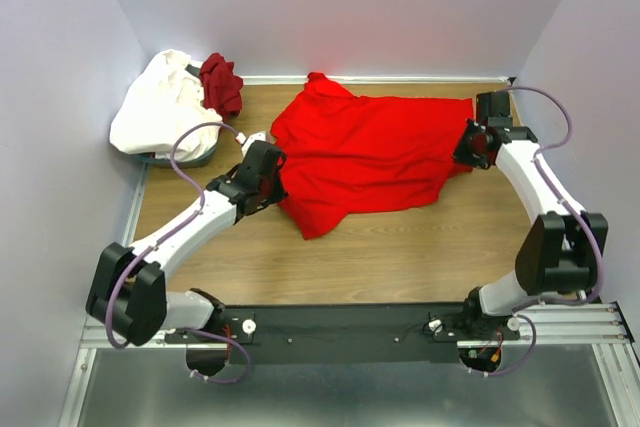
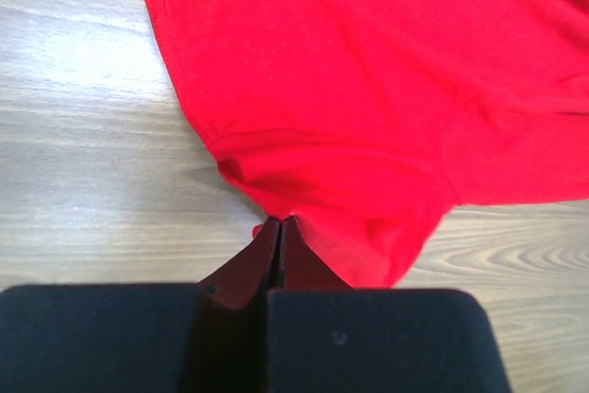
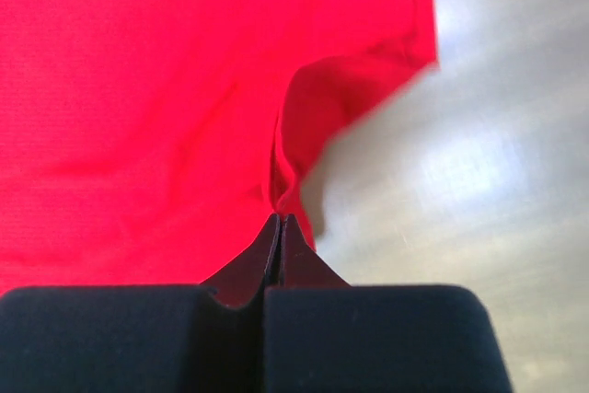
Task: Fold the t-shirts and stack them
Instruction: Flatten the tshirt out, then fold the tshirt
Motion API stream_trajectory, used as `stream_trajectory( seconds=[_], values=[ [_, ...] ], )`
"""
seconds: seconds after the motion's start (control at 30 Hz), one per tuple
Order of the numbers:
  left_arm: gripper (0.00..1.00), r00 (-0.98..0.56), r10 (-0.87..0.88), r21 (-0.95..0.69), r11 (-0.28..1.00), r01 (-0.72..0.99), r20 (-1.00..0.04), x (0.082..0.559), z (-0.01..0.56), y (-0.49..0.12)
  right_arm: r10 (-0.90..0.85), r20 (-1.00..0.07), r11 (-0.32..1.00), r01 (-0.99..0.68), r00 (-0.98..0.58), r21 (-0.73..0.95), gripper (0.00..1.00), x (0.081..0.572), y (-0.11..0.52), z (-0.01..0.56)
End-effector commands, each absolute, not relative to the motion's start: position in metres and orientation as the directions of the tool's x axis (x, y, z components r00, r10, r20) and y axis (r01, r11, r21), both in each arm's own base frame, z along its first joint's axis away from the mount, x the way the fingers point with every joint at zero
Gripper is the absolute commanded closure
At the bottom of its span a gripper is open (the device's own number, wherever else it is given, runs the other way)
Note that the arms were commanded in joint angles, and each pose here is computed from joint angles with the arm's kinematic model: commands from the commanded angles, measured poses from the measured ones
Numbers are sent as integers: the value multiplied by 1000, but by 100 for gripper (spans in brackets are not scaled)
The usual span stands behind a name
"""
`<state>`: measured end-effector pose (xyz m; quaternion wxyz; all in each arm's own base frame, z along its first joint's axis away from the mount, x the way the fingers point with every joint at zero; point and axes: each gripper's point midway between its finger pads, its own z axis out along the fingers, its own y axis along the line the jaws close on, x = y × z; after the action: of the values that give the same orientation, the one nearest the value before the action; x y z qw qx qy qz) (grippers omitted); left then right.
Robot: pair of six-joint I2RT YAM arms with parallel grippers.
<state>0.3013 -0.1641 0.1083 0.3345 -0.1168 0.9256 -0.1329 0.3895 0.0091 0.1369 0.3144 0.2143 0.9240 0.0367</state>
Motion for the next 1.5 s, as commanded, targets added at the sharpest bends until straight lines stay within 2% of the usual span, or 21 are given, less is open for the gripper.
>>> stream_trajectory(
  seconds=[0.0,0.23,0.87,1.2,1.47],
  values=[
    [100,-715,-326,-352,929,-119,-619,298,136,-158,412,-522,905,402,-747,139,100,340,-1,138],
    [100,-709,-363,-404,907,-120,-605,272,151,-151,441,-520,886,447,-731,124,100,278,-6,155],
    [100,-648,-516,-533,824,-195,-560,215,186,-125,510,-462,847,519,-726,119,99,200,-5,166],
    [100,-640,-568,-603,772,-198,-517,192,192,-122,537,-440,831,542,-719,128,99,183,-3,161],
    [100,-634,-548,-638,762,-109,-546,224,197,-147,556,-398,826,540,-730,163,100,201,7,138]
  ],
)
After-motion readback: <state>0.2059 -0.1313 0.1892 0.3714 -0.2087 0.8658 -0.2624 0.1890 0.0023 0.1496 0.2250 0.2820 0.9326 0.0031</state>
